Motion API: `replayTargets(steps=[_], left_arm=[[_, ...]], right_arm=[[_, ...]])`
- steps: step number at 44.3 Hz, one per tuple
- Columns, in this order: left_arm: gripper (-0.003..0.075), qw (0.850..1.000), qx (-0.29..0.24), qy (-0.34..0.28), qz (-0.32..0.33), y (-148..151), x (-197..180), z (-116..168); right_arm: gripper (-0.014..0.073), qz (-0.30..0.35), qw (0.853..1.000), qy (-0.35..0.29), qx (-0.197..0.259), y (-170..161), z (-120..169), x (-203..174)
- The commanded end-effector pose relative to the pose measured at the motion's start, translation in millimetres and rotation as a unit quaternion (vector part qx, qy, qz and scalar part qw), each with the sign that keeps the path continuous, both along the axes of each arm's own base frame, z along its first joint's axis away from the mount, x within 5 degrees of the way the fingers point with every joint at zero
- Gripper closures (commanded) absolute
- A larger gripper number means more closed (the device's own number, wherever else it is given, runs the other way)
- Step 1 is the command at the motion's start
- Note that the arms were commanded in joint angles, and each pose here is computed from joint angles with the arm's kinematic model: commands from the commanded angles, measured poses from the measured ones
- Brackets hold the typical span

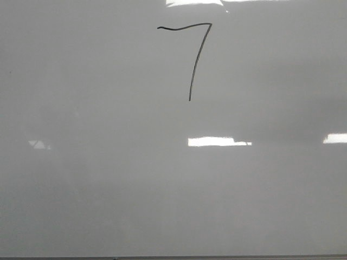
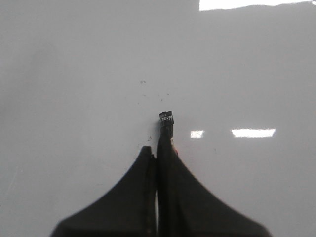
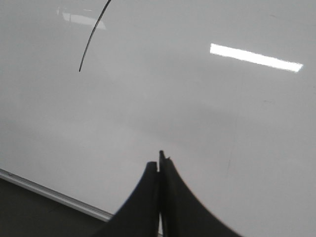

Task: Write number 7 on whiteboard

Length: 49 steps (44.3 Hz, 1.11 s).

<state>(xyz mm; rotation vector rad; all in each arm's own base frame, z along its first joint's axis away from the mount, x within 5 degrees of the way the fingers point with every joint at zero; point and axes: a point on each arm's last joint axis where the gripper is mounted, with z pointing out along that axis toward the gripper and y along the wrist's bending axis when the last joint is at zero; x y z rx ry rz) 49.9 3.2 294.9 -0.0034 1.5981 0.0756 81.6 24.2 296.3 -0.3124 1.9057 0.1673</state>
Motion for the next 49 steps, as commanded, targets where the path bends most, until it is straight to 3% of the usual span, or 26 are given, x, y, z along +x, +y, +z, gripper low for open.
replayTargets(steps=[1, 8, 19, 24, 49], left_arm=[[0.0741, 0.999, -0.001, -0.048, -0.013, -2.6, -5.3, 1.2], [0.0741, 0.998, -0.004, -0.057, -0.016, -3.3, -12.9, -29.1], [0.0741, 1.000, -0.006, -0.009, -0.014, -2.6, -0.3, -69.8], [0.0741, 0.999, -0.004, -0.031, -0.011, -1.8, 4.5, -85.4], [0.0741, 0.999, -0.004, -0.038, -0.010, -1.6, 5.2, -88.0]], right_arm=[[0.0662, -0.016, 0.999, -0.041, 0.010, -2.1, 13.6, 2.4], [0.0662, -0.016, 0.999, -0.041, 0.010, -2.1, 13.6, 2.4], [0.0662, -0.016, 0.999, -0.040, 0.010, -2.1, 13.3, 2.6], [0.0662, -0.016, 0.999, -0.039, 0.010, -2.1, 13.2, 2.5], [0.0662, -0.016, 0.999, -0.039, 0.010, -2.1, 13.2, 2.5]])
